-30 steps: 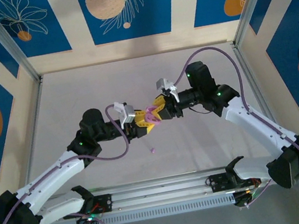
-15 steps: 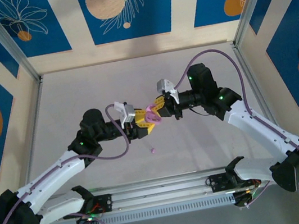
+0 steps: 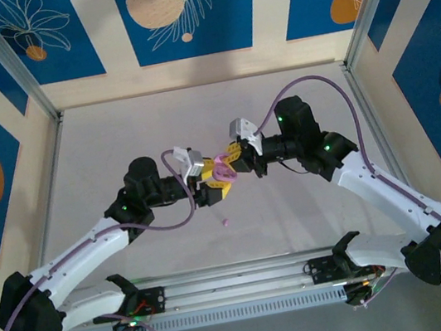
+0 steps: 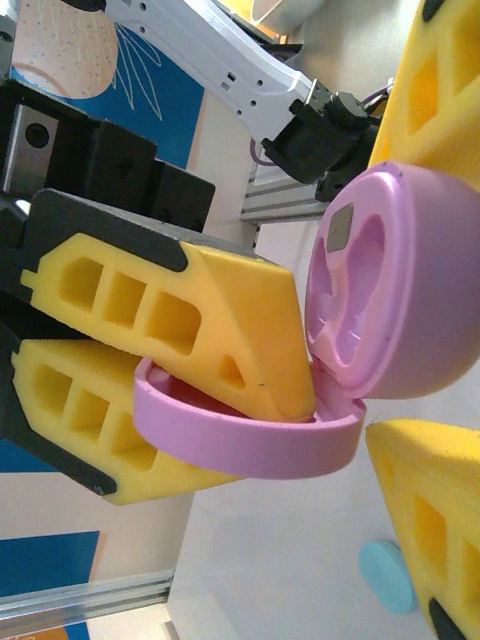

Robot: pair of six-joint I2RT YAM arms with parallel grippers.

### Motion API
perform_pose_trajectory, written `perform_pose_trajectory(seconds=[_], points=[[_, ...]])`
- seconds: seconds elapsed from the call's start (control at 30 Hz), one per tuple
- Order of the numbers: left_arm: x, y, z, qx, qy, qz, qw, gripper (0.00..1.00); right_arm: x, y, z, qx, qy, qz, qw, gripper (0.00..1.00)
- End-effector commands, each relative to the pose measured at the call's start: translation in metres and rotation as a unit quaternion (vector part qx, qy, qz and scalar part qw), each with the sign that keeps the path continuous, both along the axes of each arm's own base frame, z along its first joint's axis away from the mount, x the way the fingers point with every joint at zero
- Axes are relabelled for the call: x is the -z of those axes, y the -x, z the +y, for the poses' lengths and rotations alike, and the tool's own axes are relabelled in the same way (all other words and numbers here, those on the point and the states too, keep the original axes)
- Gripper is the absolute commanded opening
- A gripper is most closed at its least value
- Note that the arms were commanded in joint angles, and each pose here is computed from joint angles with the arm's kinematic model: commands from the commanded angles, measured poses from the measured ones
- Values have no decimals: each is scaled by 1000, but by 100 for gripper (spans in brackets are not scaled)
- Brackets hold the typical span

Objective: Insert the wireless bluetooth earbuds into the charging case

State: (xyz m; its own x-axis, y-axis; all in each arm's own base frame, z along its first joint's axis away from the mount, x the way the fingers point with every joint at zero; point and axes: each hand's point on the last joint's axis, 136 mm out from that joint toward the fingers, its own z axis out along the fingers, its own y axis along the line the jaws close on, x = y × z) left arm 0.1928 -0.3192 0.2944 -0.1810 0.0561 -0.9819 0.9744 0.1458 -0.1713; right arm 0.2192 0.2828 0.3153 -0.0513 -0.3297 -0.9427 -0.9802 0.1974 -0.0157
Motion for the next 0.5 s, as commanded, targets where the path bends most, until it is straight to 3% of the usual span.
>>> perform_pose_trajectory(seconds=[0.0, 0.47], points=[[-17, -2, -5, -3, 13, -5, 1000, 57, -6, 4, 0, 3, -1, -28, 1000, 7], [-13, -3, -8, -1, 4, -4, 1000, 53, -6, 4, 2, 7, 9, -46, 999, 8]])
